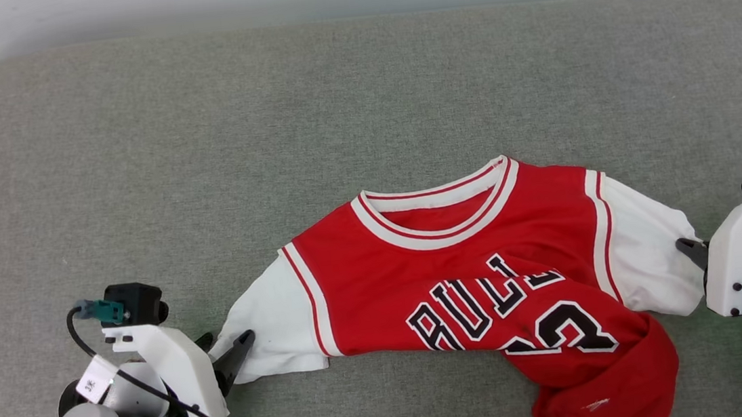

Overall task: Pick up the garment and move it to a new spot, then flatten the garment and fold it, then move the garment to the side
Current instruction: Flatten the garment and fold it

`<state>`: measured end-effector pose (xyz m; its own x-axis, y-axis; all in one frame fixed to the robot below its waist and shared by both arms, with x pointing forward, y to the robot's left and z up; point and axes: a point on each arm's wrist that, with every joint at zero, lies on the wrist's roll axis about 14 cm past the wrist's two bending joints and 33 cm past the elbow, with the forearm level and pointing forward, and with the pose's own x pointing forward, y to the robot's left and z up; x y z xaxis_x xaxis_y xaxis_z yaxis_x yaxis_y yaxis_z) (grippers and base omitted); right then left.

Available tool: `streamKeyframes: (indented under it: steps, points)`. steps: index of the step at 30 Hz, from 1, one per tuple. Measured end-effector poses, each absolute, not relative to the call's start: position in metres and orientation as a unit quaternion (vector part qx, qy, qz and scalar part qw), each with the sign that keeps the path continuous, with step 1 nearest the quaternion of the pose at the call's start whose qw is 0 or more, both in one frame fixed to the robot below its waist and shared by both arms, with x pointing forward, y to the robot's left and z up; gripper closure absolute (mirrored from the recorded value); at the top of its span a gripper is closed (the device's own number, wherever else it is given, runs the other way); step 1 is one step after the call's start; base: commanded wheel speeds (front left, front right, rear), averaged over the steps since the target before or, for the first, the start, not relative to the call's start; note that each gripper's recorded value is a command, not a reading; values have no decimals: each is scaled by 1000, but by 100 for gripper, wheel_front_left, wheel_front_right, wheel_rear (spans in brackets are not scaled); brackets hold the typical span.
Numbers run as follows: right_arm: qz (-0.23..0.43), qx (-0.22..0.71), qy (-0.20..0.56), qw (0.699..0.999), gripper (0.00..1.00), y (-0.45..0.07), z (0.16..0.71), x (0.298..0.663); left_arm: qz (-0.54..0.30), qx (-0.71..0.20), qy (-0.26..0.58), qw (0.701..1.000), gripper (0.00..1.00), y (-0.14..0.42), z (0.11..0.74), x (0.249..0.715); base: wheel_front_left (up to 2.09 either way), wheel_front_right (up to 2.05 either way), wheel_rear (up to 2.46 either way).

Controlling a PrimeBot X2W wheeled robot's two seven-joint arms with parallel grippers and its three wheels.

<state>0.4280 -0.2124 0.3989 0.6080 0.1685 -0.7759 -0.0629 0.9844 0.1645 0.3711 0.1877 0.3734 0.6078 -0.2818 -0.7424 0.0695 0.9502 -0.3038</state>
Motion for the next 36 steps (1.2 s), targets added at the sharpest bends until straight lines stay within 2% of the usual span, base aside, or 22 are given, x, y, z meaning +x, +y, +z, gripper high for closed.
streamKeyframes:
  steps: [2,3,4,5,9,13,20,25,36]
  points:
    - [63,65,438,894,100,-213,397,427,-103,-127,452,877,0,185,367,370,0,0,0]
    - [62,65,437,895,100,-214,397,427,-106,-124,464,871,16,184,363,369,0,0,0]
    - [60,66,438,895,100,-215,396,426,-111,-123,472,866,63,182,362,370,0,0,0]
    - [59,67,437,895,100,-216,396,426,-116,-124,478,862,100,180,360,370,0,0,0]
    - [56,69,421,903,100,-218,401,429,-124,-115,483,859,100,179,359,370,0,0,0]
    - [55,58,371,925,100,-219,419,439,-123,-90,448,881,100,181,366,377,0,0,0]
    - [43,27,254,966,100,-227,475,466,-94,-50,282,954,100,198,446,435,0,0,0]
    - [32,2,188,982,100,-232,518,488,-69,-34,159,984,100,207,520,476,0,0,0]
    - [24,-58,49,997,100,-232,629,570,-44,-25,-2,999,100,211,634,573,0,0,0]
